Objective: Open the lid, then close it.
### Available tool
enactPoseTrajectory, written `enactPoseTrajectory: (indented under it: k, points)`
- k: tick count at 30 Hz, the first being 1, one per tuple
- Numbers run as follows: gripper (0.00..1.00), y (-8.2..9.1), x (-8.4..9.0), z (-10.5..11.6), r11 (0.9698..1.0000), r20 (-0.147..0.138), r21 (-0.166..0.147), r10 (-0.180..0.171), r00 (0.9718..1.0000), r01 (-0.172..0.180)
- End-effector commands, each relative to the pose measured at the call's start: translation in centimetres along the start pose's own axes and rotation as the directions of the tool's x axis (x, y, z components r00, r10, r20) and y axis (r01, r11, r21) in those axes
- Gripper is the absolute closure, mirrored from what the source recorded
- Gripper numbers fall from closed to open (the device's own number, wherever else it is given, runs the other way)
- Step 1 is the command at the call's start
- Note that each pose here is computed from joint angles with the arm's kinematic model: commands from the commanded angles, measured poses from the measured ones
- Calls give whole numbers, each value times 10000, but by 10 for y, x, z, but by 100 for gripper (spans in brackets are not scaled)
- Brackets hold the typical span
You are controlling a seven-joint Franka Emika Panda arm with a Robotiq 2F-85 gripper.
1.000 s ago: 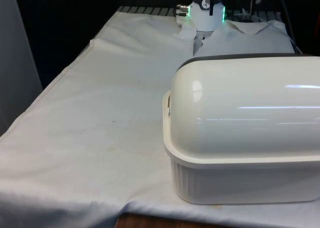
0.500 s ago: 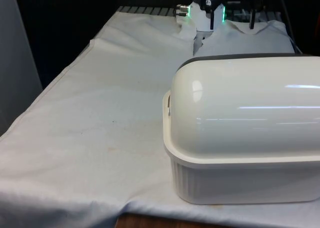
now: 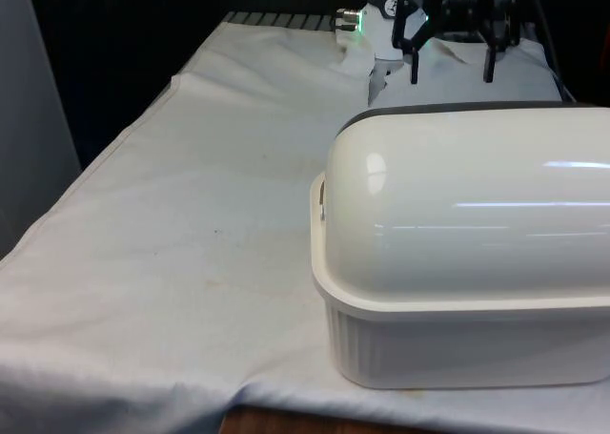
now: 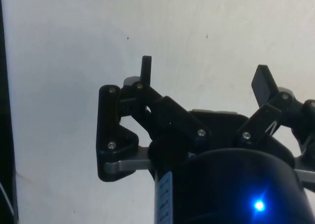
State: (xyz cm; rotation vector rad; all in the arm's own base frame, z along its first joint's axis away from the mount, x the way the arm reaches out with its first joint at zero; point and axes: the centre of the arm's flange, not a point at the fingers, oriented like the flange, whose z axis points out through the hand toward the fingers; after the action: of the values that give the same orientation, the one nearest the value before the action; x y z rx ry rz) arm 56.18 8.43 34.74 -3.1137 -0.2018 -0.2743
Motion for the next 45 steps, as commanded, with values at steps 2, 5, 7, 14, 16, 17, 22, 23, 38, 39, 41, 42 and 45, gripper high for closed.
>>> enactPoseTrajectory:
  k: [2,5,7,14,16,17,22,23,38,39,41,42,45]
  points:
    - [0,-1,1,5,10000,-151,-6,-42,9999,42]
    - [0,0,2,8,10000,-201,-12,-37,9998,36]
    - [0,-1,4,12,10000,-251,-13,-51,9997,51]
    - [0,0,11,27,10000,-383,6,-20,9993,20]
    - [0,0,13,29,10000,-433,21,2,9991,-1]
    - [0,-1,14,31,10000,-453,37,7,9990,-6]
    - [0,1,14,37,10000,-466,-45,43,9989,-45]
    - [0,-1,15,38,10000,-573,73,64,9983,-59]
    - [36,-1,18,51,9999,-854,70,93,9963,-88]
    - [40,-1,18,51,9999,-854,70,93,9963,-88]
    - [58,1,17,51,9999,-777,-53,82,9969,-87]
    - [58,-1,19,51,9999,-864,69,93,9962,-87]
    - [72,-1,19,52,9999,-864,68,93,9962,-87]
